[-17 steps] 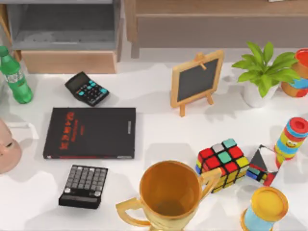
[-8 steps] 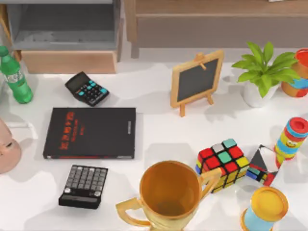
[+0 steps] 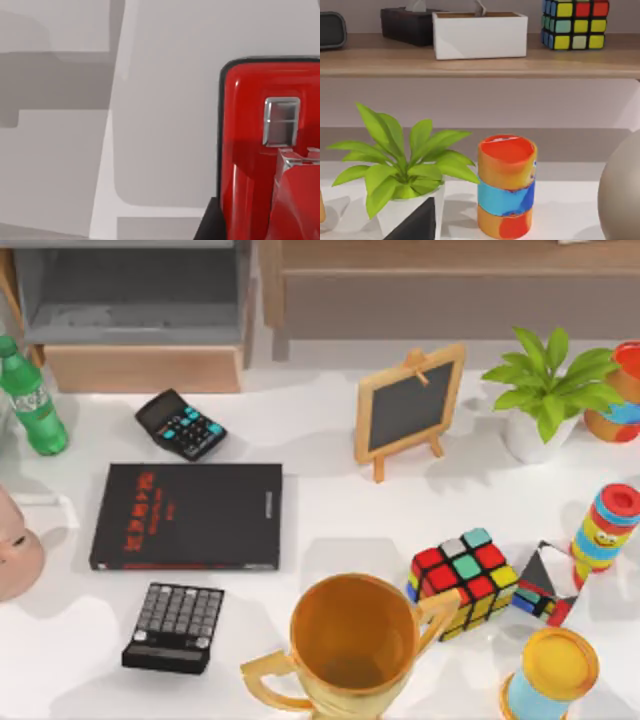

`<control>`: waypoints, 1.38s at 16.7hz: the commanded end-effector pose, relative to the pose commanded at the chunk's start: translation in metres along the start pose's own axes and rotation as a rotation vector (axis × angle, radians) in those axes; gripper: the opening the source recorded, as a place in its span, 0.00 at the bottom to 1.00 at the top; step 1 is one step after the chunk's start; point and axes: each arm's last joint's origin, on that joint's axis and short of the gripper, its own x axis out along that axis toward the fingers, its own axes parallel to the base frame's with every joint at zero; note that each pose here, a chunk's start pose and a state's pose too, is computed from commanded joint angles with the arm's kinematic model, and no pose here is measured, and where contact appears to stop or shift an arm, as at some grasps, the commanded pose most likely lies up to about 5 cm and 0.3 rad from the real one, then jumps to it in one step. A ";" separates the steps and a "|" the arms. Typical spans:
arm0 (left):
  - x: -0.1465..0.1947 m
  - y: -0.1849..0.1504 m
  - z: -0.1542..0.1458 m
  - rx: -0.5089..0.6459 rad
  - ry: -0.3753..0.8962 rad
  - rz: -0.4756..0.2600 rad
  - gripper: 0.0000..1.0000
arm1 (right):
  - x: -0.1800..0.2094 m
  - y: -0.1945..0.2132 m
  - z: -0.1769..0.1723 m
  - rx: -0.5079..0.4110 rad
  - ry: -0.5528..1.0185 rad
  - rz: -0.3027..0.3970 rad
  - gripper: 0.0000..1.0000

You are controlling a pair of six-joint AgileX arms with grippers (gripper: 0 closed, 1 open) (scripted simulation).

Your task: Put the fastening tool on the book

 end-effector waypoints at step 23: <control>-0.154 -0.036 -0.044 -0.016 -0.239 -0.017 0.00 | 0.000 0.000 0.000 0.000 0.000 0.000 1.00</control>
